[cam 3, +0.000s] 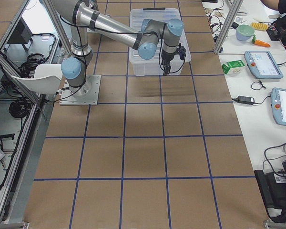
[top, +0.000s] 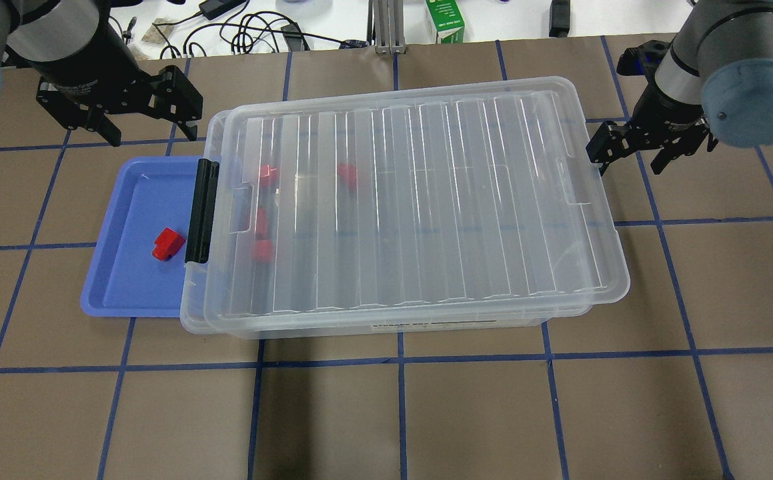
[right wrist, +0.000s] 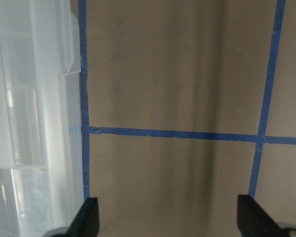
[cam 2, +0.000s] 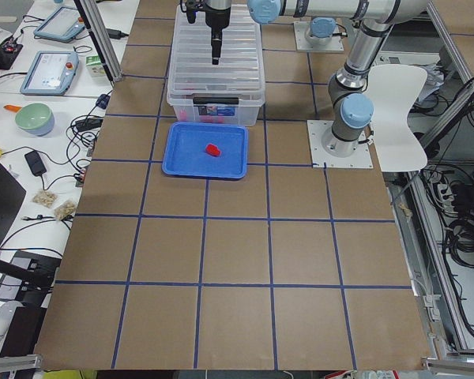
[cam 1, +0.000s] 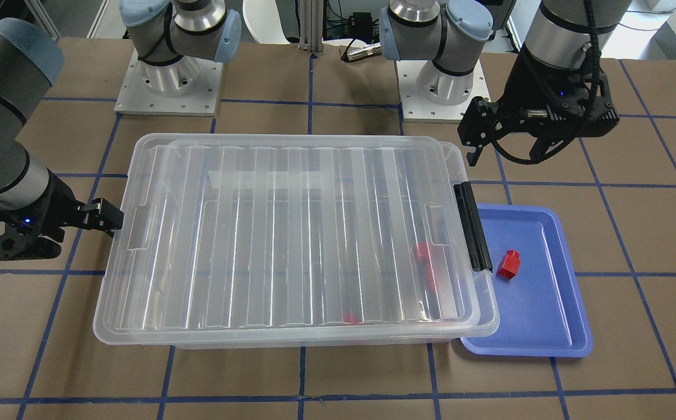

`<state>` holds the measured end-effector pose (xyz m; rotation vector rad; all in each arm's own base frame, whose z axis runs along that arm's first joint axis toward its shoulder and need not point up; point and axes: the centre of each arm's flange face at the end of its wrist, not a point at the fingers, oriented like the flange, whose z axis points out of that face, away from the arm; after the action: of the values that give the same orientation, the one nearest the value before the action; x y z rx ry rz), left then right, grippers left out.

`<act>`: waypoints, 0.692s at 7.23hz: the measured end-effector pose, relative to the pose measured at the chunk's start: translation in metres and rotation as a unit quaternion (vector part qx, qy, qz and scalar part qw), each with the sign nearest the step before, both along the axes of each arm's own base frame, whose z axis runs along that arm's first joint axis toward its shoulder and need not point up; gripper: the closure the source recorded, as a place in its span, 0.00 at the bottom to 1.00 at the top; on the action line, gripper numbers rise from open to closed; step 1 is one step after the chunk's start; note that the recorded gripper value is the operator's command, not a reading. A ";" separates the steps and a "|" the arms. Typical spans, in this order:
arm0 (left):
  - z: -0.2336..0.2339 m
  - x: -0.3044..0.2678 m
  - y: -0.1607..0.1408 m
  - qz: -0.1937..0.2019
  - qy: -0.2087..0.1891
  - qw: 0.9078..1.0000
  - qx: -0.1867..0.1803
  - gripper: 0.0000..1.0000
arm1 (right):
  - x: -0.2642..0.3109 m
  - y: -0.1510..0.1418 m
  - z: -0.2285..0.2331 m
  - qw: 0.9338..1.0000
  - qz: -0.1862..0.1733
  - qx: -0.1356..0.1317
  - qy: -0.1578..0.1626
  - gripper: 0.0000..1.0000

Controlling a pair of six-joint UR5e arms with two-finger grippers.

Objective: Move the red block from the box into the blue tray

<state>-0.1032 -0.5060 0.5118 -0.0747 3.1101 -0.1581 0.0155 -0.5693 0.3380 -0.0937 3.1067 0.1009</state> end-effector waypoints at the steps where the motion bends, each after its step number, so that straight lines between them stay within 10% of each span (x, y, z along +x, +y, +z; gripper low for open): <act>1: 0.000 0.000 0.000 0.000 0.000 1.000 0.000 0.00 | 0.005 0.000 0.000 1.000 0.004 0.000 0.000 0.00; 5: -0.001 0.000 0.000 0.000 -0.001 1.000 0.001 0.00 | -0.003 -0.016 0.024 0.998 0.013 -0.051 0.017 0.00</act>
<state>-0.1037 -0.5057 0.5109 -0.0731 3.1092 -0.1553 0.0128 -0.5855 0.3618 -0.1364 3.1448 -0.0554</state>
